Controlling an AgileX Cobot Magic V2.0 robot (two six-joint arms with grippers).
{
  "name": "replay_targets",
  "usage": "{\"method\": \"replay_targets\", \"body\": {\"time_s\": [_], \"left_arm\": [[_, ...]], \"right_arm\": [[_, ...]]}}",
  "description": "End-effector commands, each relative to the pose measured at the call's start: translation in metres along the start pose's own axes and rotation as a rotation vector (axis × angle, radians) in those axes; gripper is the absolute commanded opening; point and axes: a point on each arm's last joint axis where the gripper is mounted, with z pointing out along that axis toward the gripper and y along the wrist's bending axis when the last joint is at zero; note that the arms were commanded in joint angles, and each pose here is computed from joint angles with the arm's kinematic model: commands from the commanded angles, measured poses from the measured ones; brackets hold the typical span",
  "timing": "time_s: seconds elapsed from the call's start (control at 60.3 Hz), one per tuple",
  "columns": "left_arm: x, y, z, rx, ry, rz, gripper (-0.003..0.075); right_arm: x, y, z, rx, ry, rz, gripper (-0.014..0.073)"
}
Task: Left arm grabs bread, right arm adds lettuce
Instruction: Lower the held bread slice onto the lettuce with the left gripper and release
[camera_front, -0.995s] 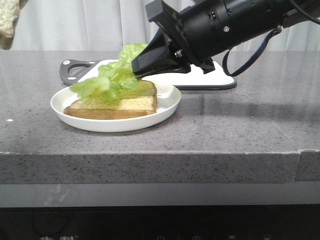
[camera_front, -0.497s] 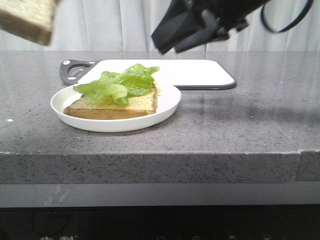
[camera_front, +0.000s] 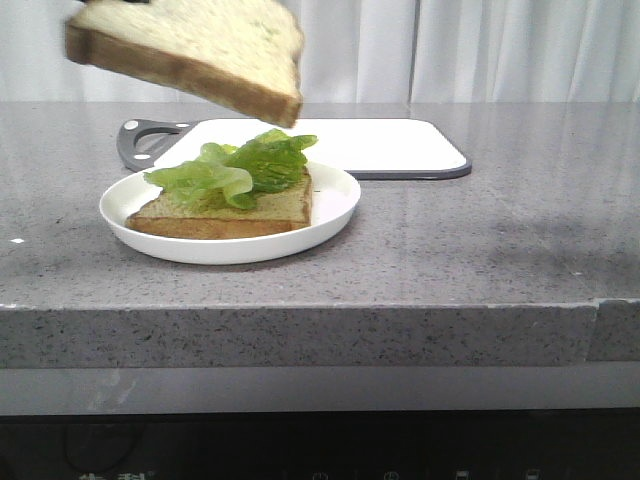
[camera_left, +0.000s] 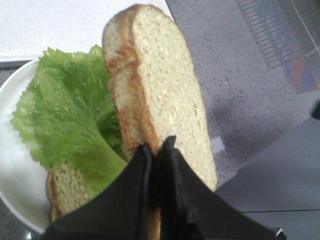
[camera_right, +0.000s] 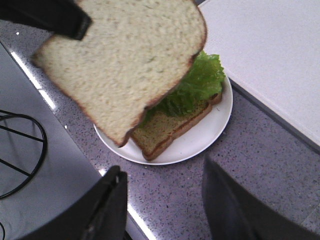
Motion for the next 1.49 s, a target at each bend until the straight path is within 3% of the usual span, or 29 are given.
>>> {"method": "replay_targets", "body": {"time_s": [0.0, 0.282, 0.597, 0.696, 0.862, 0.945, 1.177, 1.476], "left_arm": [[-0.018, -0.004, 0.005, 0.057, -0.044, -0.023, -0.0020], [-0.019, 0.024, 0.038, 0.027, 0.034, -0.092, -0.0020], [-0.017, 0.031, 0.041, -0.025, 0.059, -0.055, -0.0009], [-0.016, 0.032, 0.041, -0.032, 0.061, -0.048, 0.0080], [-0.017, 0.032, 0.041, -0.034, 0.056, -0.047, 0.0349], [-0.017, 0.031, 0.039, -0.038, 0.055, -0.037, 0.0397], [-0.014, 0.016, 0.007, -0.141, 0.035, 0.086, 0.0396], [0.007, -0.019, -0.082, -0.433, -0.066, 0.206, 0.0391]], "right_arm": [[-0.010, 0.004, -0.015, 0.017, -0.077, -0.008, 0.0374], [-0.010, 0.004, -0.015, 0.017, -0.076, -0.007, 0.0374], [-0.010, 0.004, -0.015, 0.015, -0.073, -0.007, 0.0374], [-0.010, 0.004, -0.014, 0.014, -0.071, -0.007, 0.0374], [-0.009, 0.004, -0.013, 0.013, -0.065, -0.007, 0.0374], [-0.009, 0.005, -0.017, 0.019, -0.061, 0.013, 0.0374], [0.003, 0.004, -0.044, 0.181, 0.007, 0.099, 0.0374], [0.035, 0.015, -0.112, 0.455, 0.005, 0.302, 0.0374]]}}
